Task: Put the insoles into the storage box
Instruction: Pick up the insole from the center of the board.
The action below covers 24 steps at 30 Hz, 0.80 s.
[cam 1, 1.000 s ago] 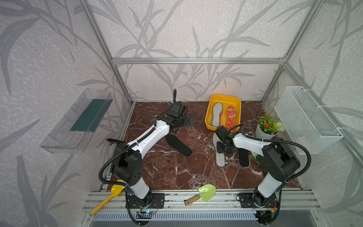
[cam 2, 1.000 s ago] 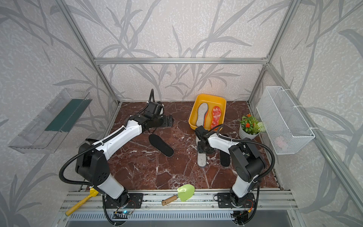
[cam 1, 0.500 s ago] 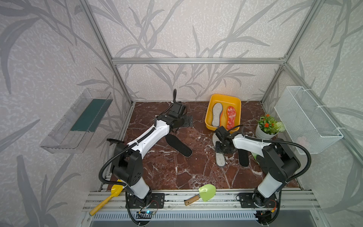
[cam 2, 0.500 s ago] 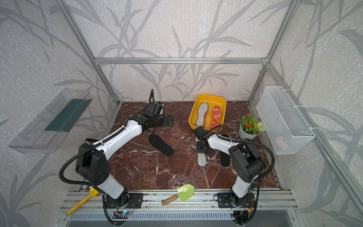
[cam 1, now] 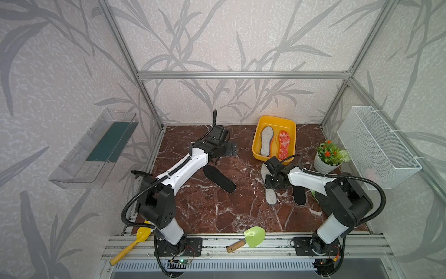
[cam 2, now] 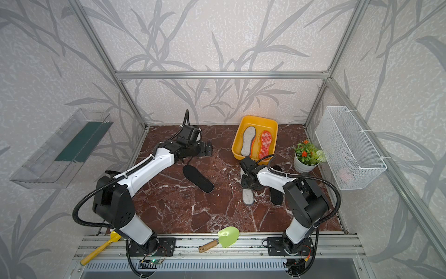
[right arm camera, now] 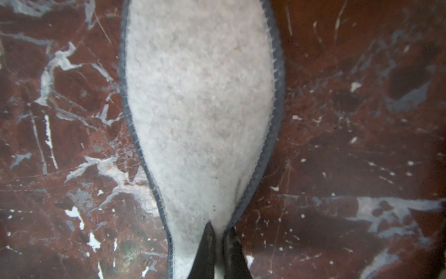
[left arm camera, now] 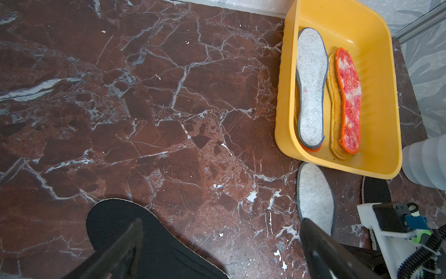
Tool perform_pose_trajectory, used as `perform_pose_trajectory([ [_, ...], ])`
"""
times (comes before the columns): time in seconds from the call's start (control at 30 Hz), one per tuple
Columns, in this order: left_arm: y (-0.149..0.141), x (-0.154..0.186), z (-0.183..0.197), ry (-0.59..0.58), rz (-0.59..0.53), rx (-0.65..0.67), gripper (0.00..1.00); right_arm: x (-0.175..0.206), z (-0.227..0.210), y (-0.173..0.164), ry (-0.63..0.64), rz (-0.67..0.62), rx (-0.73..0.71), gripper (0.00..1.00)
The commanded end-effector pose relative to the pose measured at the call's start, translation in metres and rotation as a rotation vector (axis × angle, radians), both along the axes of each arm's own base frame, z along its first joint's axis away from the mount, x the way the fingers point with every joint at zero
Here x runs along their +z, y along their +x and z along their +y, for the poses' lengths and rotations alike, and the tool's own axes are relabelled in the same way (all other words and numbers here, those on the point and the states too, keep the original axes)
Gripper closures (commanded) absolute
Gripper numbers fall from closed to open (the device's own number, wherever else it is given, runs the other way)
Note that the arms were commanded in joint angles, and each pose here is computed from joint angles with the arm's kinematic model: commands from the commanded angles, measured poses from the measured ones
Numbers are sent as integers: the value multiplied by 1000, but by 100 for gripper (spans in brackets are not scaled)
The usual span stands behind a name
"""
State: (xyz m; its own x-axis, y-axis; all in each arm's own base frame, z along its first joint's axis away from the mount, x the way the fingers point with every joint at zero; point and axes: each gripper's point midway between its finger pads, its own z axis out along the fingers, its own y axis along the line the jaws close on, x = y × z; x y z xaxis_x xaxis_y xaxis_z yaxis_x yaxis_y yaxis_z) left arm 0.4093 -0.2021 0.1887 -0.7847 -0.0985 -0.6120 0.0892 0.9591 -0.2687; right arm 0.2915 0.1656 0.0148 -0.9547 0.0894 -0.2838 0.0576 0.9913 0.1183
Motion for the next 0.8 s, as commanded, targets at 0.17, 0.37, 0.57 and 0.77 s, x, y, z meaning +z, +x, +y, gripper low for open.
perform_pose_trajectory([
  [0.17,6,10,7,9,-27,37,1,-10,-18,-28,-80,64,119,100],
  [0.37,9,11,11,11,-25,61,1,-1,-13,-41,-34,71,202,100],
  [0.57,7,15,18,1,-21,91,1,19,3,-50,73,45,287,100],
  [0.77,5,21,25,-16,-29,110,1,50,17,-47,155,-33,346,100],
])
